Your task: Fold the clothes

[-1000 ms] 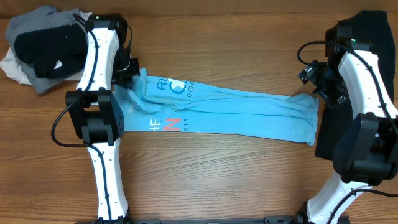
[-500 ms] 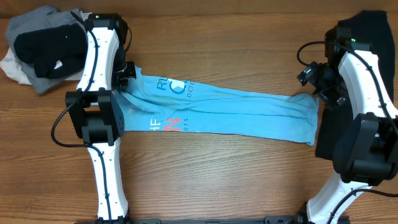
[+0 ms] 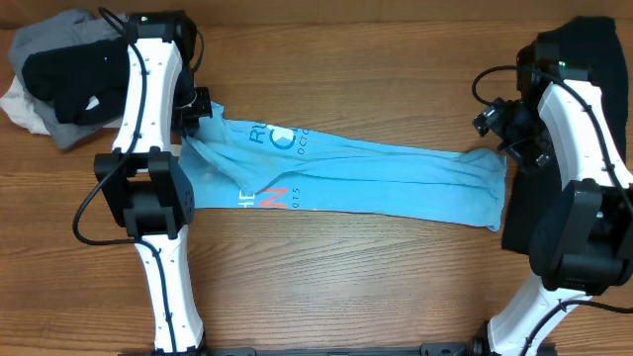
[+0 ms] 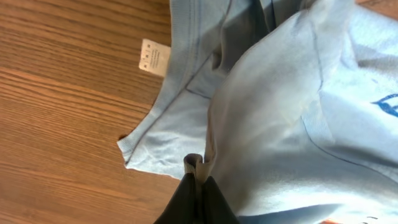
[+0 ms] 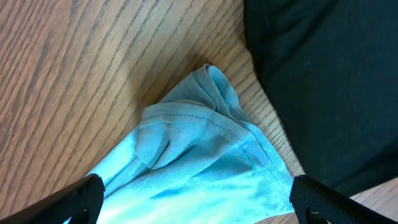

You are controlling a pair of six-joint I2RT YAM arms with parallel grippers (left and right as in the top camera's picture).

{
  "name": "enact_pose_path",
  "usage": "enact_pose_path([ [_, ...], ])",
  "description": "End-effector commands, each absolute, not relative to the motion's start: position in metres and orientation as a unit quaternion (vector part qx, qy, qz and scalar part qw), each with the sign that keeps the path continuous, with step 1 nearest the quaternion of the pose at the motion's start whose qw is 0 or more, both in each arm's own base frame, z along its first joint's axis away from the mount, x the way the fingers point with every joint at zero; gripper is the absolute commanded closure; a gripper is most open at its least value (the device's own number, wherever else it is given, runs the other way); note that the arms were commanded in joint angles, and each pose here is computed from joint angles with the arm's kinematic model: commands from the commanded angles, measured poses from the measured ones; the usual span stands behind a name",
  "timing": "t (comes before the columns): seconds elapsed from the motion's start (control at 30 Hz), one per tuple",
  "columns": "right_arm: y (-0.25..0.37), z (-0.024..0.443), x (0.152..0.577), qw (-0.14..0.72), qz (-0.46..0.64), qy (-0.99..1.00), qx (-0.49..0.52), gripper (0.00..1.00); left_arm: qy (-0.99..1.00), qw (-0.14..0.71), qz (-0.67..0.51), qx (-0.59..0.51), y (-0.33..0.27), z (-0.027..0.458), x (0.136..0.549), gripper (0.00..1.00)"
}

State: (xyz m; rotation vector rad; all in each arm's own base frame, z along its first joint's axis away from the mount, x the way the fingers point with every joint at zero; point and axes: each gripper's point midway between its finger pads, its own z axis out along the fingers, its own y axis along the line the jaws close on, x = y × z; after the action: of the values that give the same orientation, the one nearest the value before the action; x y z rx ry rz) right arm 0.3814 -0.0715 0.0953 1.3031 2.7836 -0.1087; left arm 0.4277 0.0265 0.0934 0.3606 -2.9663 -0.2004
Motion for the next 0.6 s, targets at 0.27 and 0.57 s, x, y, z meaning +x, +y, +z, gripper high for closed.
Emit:
enact_pose_path([
  [0.27,-0.070,0.099,0.381,0.038,-0.032,0.906,0.421,0.00,-0.966,0.185,-0.122,0.131,0.050,0.057,0.371,0.96],
  [0.57,-0.067,0.099,0.381,0.035,-0.024,0.906,0.421,0.00,-0.960,0.194,-0.128,0.160,0.079,0.056,0.365,0.92],
])
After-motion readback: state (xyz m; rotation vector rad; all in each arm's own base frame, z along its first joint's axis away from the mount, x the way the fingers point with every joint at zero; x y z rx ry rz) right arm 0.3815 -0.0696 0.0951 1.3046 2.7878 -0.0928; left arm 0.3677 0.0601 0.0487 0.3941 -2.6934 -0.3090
